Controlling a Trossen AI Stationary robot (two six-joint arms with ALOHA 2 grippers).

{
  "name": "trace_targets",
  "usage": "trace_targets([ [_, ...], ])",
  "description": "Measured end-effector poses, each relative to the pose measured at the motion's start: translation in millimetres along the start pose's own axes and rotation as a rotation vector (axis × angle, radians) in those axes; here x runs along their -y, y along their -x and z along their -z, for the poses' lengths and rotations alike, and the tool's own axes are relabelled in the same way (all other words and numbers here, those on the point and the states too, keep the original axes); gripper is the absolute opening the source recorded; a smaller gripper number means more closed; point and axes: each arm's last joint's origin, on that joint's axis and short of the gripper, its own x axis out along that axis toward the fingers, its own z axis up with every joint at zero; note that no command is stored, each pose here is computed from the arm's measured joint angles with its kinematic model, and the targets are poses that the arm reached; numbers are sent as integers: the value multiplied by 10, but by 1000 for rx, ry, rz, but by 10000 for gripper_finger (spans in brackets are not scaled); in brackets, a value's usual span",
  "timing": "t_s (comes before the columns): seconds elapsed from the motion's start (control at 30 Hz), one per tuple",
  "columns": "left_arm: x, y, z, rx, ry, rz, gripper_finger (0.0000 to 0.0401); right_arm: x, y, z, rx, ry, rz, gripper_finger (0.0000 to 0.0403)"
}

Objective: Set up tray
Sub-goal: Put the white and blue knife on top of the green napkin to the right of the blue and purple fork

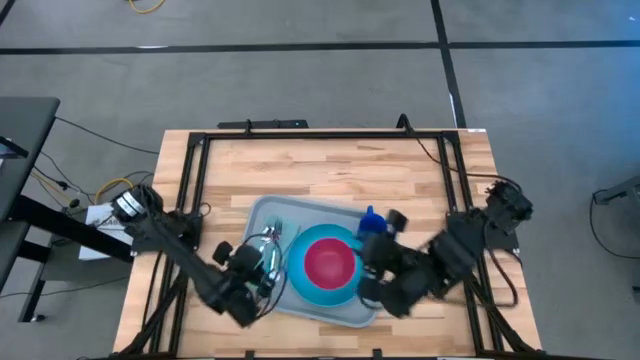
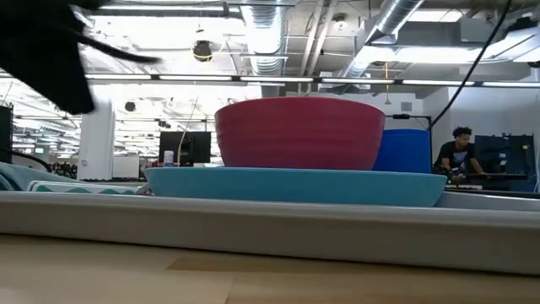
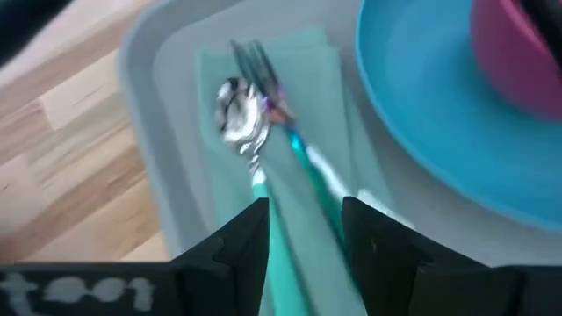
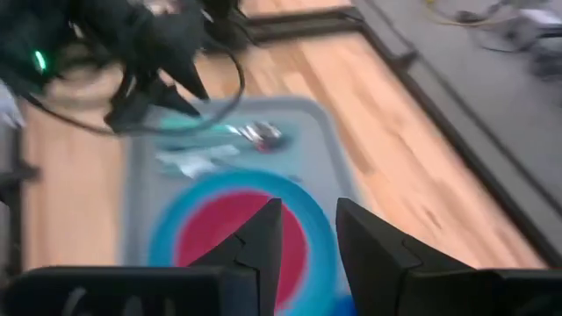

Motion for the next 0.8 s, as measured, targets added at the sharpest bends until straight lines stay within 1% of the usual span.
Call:
trace_targets([
  [0.07, 47, -78, -95, -16, 8, 8, 132, 2, 64, 173, -21, 17, 61, 102],
  [0.2, 169, -197, -245, -38, 1, 76, 132, 57, 96, 509, -38, 2, 179, 102],
  [0.3, 220, -267, -341, -50, 10, 105, 132, 8, 36, 832, -24, -24, 212, 102],
  [0.4, 217, -357, -360, -72, -4, 61, 132, -78, -78, 1203, 44, -76, 230, 102],
  [0.5, 214, -471, -298, -119, -14, -14, 132, -154, -216, 1575, 127, -149, 215, 102],
  [0.63, 259, -665, -246, -172, -51, -75, 132, -250, -392, 1997, 162, -229, 147, 102],
  [0.73, 244, -793, -264, -178, -67, -138, 132, -282, -478, 2202, 190, -294, 101, 102],
  [0.8, 215, -836, -306, -177, -67, -171, 132, -273, -510, 2276, 207, -305, 95, 102],
])
